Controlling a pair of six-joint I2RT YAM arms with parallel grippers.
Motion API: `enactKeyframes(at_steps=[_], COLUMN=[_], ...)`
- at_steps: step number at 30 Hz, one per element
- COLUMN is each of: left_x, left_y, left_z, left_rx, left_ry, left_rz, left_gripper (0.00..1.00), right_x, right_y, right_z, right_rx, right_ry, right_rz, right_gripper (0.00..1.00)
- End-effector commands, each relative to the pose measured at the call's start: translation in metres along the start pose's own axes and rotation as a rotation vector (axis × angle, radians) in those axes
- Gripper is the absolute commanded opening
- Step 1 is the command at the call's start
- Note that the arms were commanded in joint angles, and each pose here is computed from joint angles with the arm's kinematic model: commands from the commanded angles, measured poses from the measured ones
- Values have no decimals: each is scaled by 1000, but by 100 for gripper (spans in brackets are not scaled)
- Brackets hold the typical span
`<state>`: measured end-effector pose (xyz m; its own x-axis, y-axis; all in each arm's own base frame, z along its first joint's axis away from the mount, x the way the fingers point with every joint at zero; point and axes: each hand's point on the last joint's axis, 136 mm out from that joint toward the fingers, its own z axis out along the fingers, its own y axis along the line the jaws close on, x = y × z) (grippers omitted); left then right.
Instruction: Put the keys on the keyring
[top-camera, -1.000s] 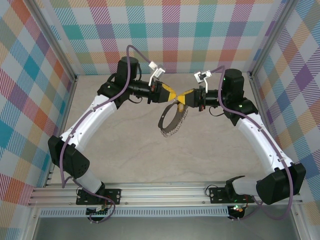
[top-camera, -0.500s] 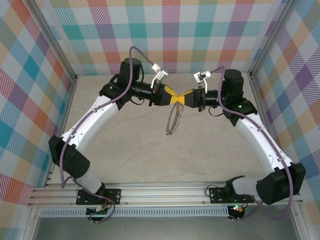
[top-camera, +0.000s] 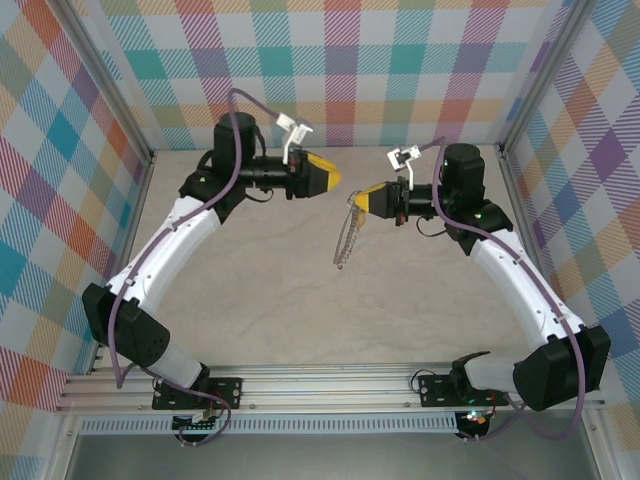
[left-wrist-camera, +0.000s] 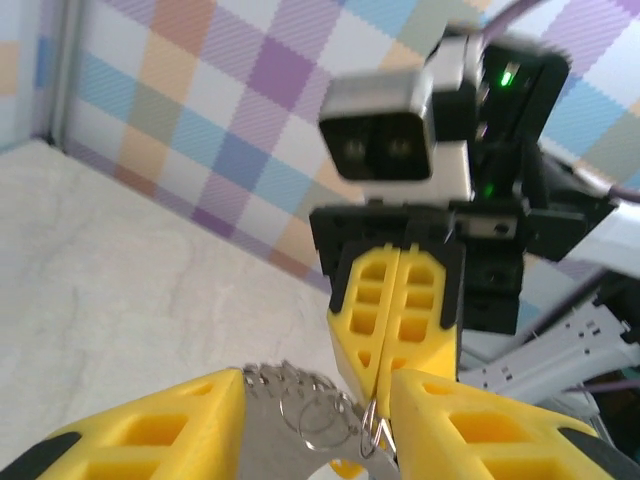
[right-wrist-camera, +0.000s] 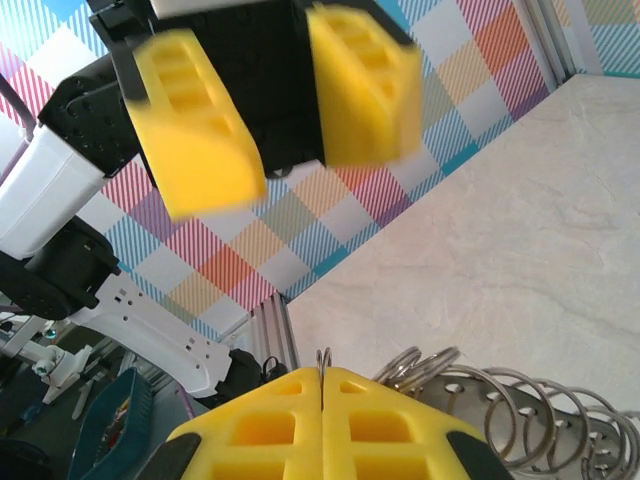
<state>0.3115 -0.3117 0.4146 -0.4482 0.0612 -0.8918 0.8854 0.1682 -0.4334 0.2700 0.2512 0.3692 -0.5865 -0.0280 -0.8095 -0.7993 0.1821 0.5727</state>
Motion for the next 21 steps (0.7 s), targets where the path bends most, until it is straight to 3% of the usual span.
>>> enactKeyframes(at_steps=[1,8,21], left_x=[-18,7,24], left_y=[-35,-57,-36], left_z=[-10,-4,7], left_rx=[91,186,143], left_ry=[-53,34,64], left_rz=[47,58,11], left_gripper=[42,40,37], right_x=[-6,-9,-13], right_y=[15,13,19], right_z=[-3,-1,-1], right_rx=[-29,-44,-73], right_ry=[-20,-27,-35], right_rz=[-73,-66,-72], right_gripper=[0,0,0])
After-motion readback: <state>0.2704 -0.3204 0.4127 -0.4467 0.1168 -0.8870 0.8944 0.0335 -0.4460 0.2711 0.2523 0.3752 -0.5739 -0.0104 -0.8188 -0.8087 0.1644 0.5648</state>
